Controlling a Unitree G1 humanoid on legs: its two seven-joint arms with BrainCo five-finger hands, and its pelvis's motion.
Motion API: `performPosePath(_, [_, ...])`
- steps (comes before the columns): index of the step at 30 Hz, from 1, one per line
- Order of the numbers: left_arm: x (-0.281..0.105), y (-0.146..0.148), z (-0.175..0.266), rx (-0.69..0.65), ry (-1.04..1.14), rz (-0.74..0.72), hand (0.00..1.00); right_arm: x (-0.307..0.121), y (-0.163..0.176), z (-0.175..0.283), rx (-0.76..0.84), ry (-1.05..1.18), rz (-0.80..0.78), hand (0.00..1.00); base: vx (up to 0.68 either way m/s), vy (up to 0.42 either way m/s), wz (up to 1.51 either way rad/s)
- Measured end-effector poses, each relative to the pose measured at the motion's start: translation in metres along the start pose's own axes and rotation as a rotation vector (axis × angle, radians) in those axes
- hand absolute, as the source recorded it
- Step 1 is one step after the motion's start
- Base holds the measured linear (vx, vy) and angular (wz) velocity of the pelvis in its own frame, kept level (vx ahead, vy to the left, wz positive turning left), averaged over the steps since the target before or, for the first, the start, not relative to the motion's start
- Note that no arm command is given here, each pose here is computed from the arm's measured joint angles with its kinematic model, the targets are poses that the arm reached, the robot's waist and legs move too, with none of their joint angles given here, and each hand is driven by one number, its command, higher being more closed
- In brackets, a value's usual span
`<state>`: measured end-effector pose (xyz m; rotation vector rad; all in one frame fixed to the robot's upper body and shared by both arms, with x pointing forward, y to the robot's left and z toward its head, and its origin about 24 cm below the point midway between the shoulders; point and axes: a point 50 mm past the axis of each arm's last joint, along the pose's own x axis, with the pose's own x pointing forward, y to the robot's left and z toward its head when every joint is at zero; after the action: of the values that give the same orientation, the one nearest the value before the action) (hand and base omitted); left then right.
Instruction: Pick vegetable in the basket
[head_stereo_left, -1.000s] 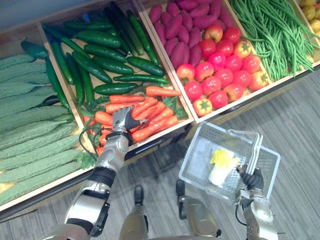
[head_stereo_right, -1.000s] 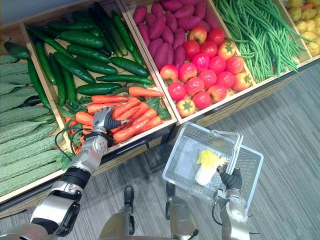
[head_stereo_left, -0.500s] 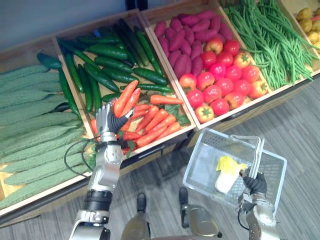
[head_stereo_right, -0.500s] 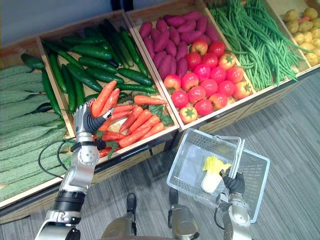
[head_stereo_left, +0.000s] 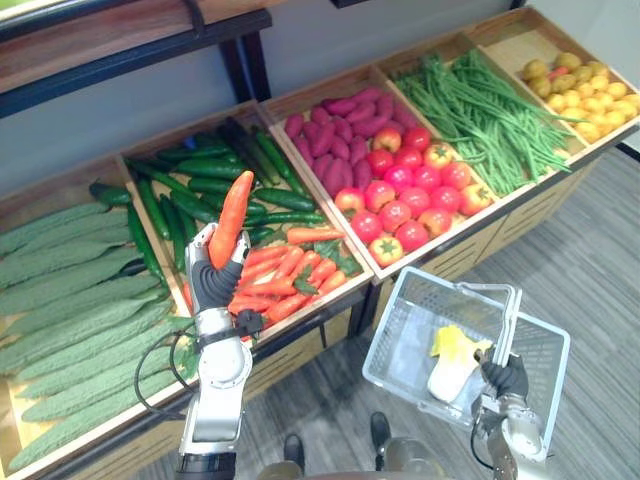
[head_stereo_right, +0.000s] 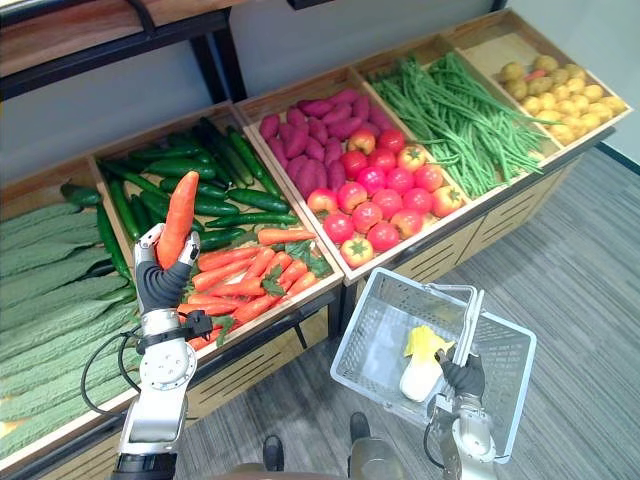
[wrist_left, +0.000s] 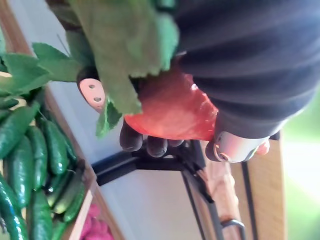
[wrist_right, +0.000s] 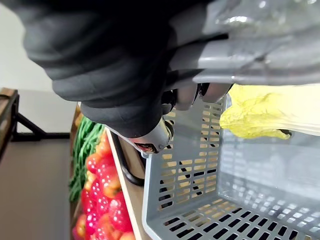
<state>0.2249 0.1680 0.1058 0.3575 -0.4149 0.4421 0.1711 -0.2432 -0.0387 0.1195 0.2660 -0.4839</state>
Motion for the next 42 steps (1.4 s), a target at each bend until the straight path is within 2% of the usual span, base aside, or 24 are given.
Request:
performPosePath(9, [-0.006,-0.005,0.019,-0.154,-0.047,-0.043,1.00,0.004,0.020,0.022,0.026,-0.092,0.020,1.00,-0.04,0.043,-0.97])
performPosePath(14, [-0.006,-0.008,0.019,-0.178,-0.047,-0.093,1.00,0.008,0.044,0.030,0.020,-0.120,0.096,1.00,0.11,-0.013,-1.29])
performPosePath(17, [-0.009,-0.022,0.022,-0.223,-0.036,-0.146,1.00,0.009,0.051,0.033,-0.001,-0.133,0.136,1.00,0.16,-0.105,-1.17])
performPosePath(20, [-0.010,-0.053,0.026,-0.278,-0.036,-0.277,1.00,0.009,0.058,0.036,-0.006,-0.144,0.172,1.00,0.16,-0.102,-0.50])
performPosePath(23, [-0.013,-0.067,0.025,-0.293,-0.021,-0.333,1.00,0.008,0.067,0.042,0.006,-0.164,0.219,1.00,0.18,0.005,-0.78])
performPosePath(28, [-0.023,-0.078,0.018,-0.277,0.010,-0.403,1.00,0.006,0.100,0.065,0.037,-0.251,0.341,1.00,0.13,0.146,-1.14])
performPosePath(33, [-0.033,-0.089,0.019,-0.268,0.006,-0.500,1.00,-0.004,0.122,0.068,0.076,-0.262,0.426,1.00,0.09,0.227,-0.89])
performPosePath(39, [-0.039,-0.099,0.015,-0.245,0.033,-0.547,1.00,-0.015,0.135,0.061,0.146,-0.215,0.477,1.00,0.15,0.159,-0.28])
performPosePath(42, [-0.044,-0.102,0.001,-0.190,0.089,-0.574,1.00,-0.021,0.145,0.059,0.171,-0.199,0.539,1.00,0.10,0.045,-0.21])
